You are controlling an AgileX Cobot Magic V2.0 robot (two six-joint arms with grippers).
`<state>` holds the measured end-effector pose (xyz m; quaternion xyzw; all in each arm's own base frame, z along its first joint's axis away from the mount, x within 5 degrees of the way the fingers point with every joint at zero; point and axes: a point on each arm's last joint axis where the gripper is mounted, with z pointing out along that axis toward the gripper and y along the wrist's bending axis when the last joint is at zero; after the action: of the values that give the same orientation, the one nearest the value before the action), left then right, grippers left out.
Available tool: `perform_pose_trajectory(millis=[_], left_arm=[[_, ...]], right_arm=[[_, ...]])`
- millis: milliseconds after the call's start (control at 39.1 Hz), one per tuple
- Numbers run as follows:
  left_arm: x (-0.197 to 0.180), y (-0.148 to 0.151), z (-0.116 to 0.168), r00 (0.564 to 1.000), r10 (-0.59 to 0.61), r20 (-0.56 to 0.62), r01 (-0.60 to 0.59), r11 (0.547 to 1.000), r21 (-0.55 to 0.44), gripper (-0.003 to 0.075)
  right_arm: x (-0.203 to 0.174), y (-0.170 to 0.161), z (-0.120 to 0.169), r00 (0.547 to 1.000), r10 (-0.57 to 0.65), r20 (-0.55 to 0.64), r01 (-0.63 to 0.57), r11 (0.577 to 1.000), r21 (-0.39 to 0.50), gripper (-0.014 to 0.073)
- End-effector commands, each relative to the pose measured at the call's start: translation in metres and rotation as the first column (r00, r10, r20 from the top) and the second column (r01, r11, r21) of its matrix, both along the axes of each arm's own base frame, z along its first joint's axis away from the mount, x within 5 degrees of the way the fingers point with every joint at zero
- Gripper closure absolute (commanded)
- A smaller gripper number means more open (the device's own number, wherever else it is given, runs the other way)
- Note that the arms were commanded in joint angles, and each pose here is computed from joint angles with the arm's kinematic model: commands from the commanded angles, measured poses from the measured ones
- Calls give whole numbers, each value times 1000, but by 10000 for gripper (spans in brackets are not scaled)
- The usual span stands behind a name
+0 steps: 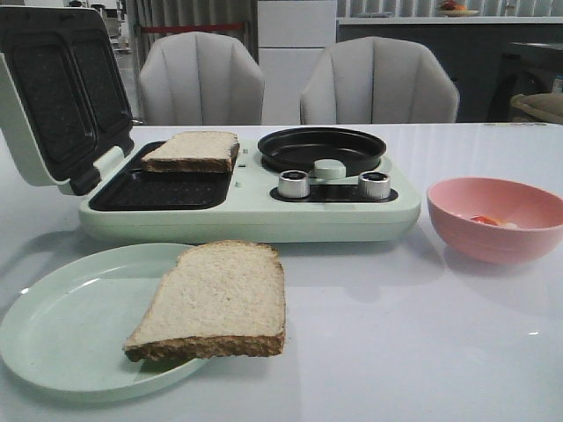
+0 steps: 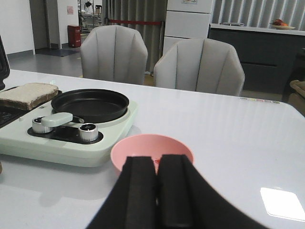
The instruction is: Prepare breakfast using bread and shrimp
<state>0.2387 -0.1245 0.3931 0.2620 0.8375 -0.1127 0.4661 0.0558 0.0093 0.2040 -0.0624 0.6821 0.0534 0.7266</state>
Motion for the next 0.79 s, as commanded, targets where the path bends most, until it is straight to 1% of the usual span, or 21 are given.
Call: perform_pose_trajectory(millis=[0,179,281,486,588,767], left_arm=[[-26,11,24,995,20,101,-8,993,-116,250],[-73,31,12,995,17,97,1,983,-181,251],[-99,43,3,992,21,124,6,976,-216,252],[-151,68,-14,979,25,200,26,968,-251,263],[-175,79,-24,970,28,243,44,957,-287,263],[-212,97,-45,940,43,340,78,940,-333,263]], right_arm=[[-4,-1,14,993,-1,117,0,1000,9,453],[-4,-1,14,993,-1,117,0,1000,9,453],[-4,-1,14,993,-1,117,0,1000,9,453],[-4,-1,14,993,-1,117,0,1000,9,453],[-4,-1,14,993,-1,117,0,1000,9,453],[-4,-1,14,993,-1,117,0,1000,9,453]])
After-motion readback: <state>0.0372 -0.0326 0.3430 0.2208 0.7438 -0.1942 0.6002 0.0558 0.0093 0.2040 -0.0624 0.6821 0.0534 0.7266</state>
